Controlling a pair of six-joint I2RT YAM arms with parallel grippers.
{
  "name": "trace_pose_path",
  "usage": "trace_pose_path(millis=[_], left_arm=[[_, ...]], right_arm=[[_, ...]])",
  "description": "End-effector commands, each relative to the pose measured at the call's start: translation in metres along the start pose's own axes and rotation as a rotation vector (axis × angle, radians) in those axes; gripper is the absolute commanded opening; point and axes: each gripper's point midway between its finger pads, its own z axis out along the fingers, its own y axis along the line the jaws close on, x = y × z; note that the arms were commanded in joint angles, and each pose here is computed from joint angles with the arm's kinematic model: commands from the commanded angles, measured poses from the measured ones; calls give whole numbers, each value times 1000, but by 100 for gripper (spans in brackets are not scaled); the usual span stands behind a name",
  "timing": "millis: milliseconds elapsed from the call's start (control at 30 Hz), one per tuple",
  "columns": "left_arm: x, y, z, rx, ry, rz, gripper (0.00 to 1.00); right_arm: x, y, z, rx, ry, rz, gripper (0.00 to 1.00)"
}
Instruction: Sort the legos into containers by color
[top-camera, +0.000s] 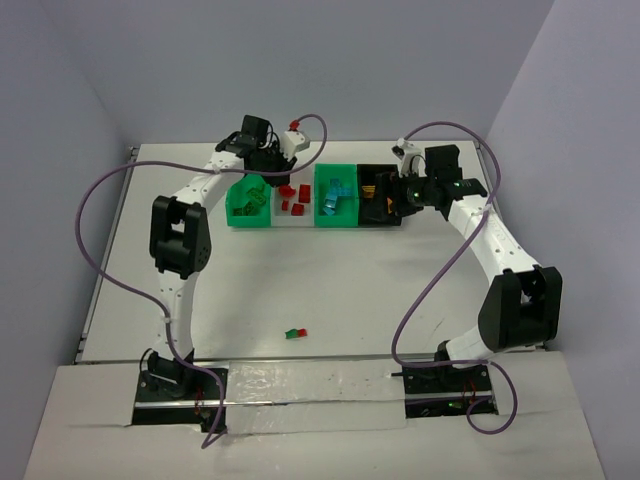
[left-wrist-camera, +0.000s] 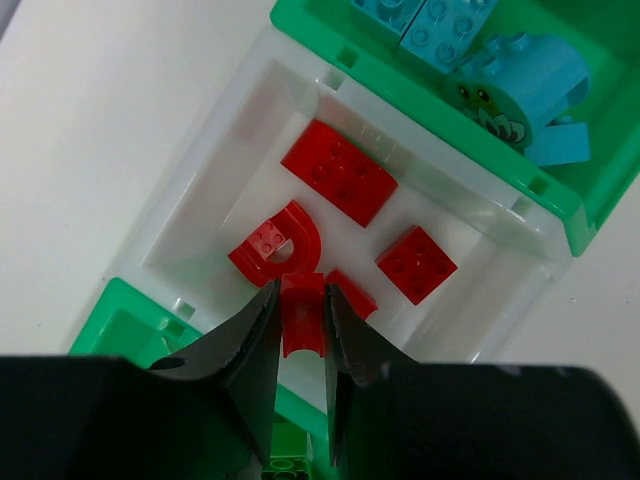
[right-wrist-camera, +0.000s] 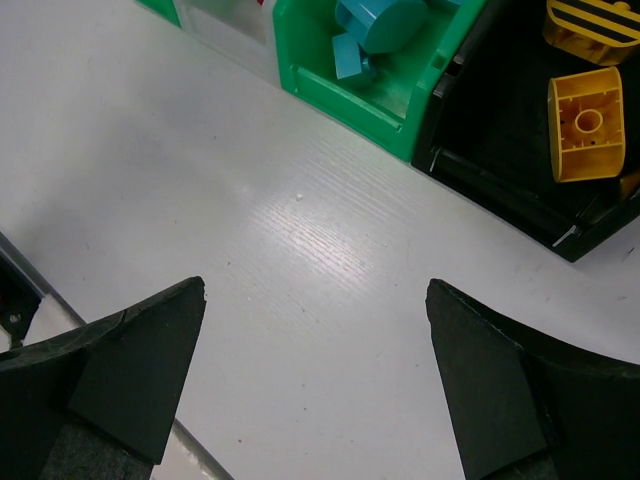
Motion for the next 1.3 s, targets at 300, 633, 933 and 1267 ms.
trace_pose_path(millis=[300, 633, 933, 1267], left_arm=[[-19, -15, -30, -19, -41, 1, 61], [45, -155, -107, 224, 95, 49, 59], [151, -315, -136, 474, 352, 210, 59], [173, -344, -138, 502, 370, 230, 60]], right_arm=[[-4, 7, -9, -27, -13, -33, 97], [-3, 10, -17, -13, -38, -47, 97], [-5, 9, -16, -13, -41, -45, 97], [-3, 6, -17, 7, -40, -49, 97]])
